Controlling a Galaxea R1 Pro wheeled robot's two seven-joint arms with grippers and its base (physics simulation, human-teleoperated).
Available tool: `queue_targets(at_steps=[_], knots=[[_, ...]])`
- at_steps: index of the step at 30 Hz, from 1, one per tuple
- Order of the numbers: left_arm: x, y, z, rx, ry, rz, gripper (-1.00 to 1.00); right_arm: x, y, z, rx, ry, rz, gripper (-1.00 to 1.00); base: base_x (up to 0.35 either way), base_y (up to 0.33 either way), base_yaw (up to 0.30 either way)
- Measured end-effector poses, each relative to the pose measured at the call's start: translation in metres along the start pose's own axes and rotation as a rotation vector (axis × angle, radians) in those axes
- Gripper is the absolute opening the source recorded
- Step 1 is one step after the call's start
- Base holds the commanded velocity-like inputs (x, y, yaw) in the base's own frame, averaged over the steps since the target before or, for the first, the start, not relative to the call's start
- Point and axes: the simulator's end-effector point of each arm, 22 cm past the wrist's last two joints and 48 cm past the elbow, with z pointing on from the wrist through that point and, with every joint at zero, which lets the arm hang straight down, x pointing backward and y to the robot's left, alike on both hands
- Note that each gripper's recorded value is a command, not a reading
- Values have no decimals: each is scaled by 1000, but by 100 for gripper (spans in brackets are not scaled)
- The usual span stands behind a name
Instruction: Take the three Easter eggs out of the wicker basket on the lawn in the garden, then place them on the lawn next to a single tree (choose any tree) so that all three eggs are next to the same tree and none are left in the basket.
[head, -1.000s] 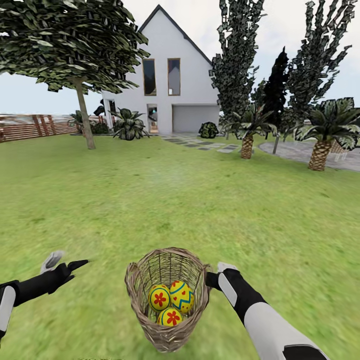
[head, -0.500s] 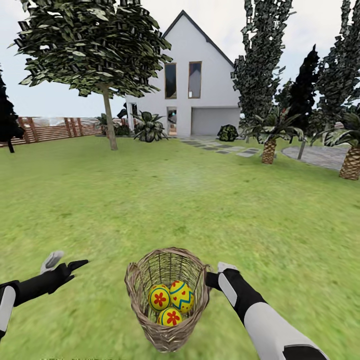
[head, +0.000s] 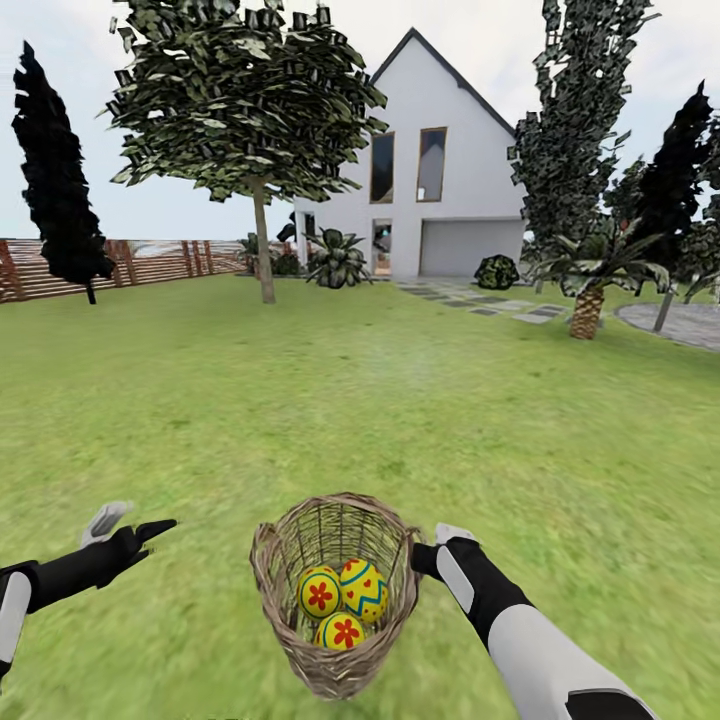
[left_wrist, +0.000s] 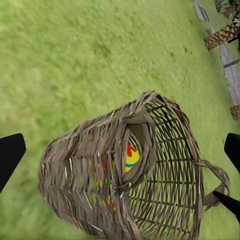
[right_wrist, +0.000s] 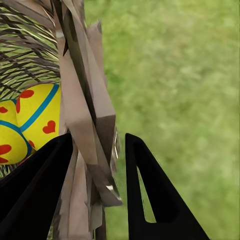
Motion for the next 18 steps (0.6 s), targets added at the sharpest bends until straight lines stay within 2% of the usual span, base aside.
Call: queue_targets(at_steps=[10, 18], knots=[[-13, -16, -10, 10, -15, 2, 100, -14, 4, -16, -2, -10, 1, -100, 0, 0, 254], [-16, -19, -12, 16, -24, 4, 100, -17, 5, -19, -4, -17, 1, -100, 0, 0, 254]])
